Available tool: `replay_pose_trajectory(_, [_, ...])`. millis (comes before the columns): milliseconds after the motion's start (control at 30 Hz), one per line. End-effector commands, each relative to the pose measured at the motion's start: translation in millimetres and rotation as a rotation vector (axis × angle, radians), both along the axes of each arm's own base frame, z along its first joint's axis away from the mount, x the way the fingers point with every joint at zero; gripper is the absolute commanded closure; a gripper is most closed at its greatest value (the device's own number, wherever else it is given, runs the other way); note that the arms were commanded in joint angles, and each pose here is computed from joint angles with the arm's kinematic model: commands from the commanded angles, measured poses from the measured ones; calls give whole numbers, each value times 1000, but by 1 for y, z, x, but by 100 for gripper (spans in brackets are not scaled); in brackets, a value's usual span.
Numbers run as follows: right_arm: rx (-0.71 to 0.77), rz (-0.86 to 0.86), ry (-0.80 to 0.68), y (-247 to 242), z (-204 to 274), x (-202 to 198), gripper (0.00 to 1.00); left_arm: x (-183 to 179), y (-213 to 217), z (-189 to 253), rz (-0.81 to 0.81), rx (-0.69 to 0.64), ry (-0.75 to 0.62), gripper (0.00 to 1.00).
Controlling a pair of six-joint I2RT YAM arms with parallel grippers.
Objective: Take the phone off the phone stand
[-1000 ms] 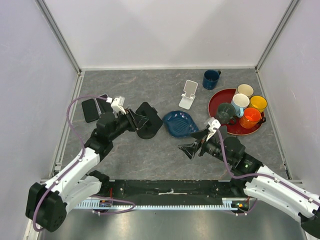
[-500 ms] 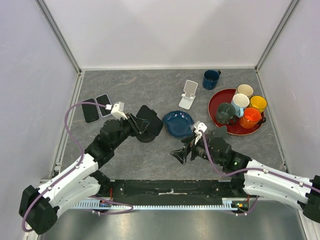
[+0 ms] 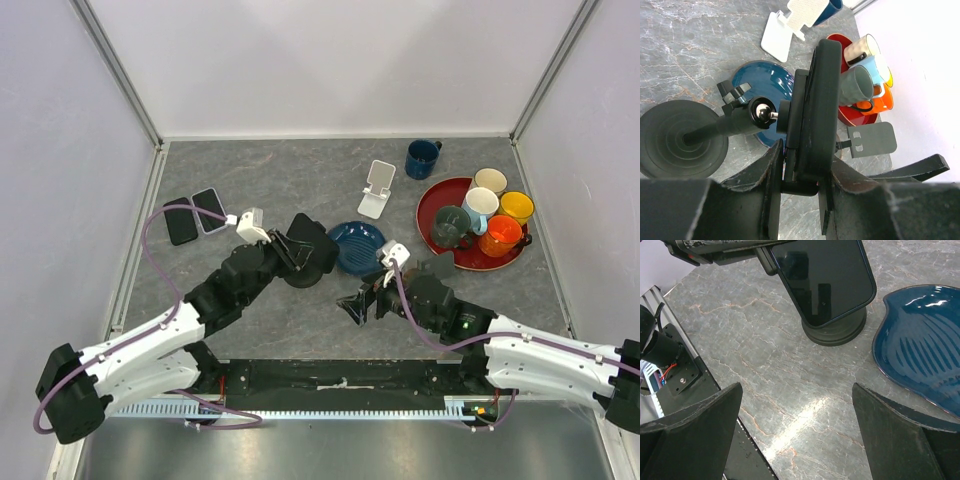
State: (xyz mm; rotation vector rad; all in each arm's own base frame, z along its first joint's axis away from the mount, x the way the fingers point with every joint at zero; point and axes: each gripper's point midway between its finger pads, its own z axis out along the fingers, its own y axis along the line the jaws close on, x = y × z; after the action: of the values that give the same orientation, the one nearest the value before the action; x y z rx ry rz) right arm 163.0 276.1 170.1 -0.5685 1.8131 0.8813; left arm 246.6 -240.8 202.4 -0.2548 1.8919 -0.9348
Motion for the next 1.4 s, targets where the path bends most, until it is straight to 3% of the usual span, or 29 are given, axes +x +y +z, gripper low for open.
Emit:
replay_pose_trajectory(0, [26, -27, -25, 4, 22, 5, 2, -5, -3, -1, 39, -53, 56, 96])
replay_pose_trajectory(267, [13, -20, -23, 8, 18, 2, 2, -8, 12, -13, 86, -27, 70, 94])
replay_pose_trajectory(367, [23, -18, -15, 9, 17, -1, 2, -10, 15, -16, 93, -33, 72, 88])
replay_pose_trajectory(600, [36, -11, -4, 9, 12, -9, 2, -12, 19, -11, 83, -14, 47, 60])
replay_pose_trajectory(900, [47, -27, 5, 4, 12, -13, 2, -18, 17, -6, 38, -3, 32, 32])
replay_pose_trajectory(1133, [42, -34, 3, -2, 17, -14, 2, -25, 30, 18, 40, 8, -11, 15])
replay_pose_trajectory(1367, [41, -48, 7, -12, 21, -17, 2, -34, 54, 55, 8, 140, -137, 6])
